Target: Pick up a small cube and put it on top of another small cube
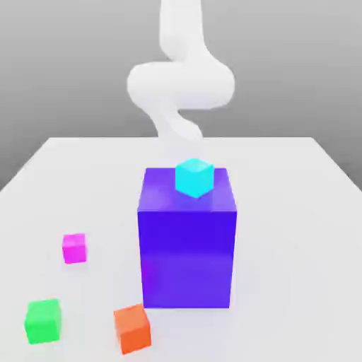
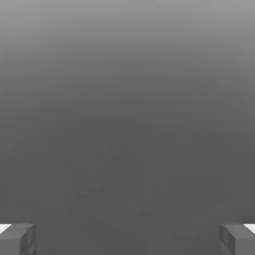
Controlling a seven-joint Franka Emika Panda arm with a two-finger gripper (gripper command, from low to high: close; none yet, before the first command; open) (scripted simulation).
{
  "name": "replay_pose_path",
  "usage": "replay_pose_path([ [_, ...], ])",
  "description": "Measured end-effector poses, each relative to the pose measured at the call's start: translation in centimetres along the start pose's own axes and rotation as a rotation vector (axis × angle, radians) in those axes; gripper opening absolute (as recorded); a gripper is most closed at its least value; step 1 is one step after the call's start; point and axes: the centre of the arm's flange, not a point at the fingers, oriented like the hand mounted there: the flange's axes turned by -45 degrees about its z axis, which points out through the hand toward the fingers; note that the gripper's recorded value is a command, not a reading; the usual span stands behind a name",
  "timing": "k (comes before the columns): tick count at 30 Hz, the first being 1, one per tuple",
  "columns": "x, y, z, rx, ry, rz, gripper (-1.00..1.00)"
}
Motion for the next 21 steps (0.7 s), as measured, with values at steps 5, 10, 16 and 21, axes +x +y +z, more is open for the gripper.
replay_pose_path([
  [5,-6.2,7.7,11.4,-0.036,-0.18,-0.055,0.0],
  [10,-16.0,14.0,19.6,-0.034,-0.361,-0.105,0.0],
  [16,-32.8,19.0,25.4,0.03,-0.601,-0.159,0.0],
  [21,-42.4,19.7,26.4,0.089,-0.714,-0.18,0.0],
])
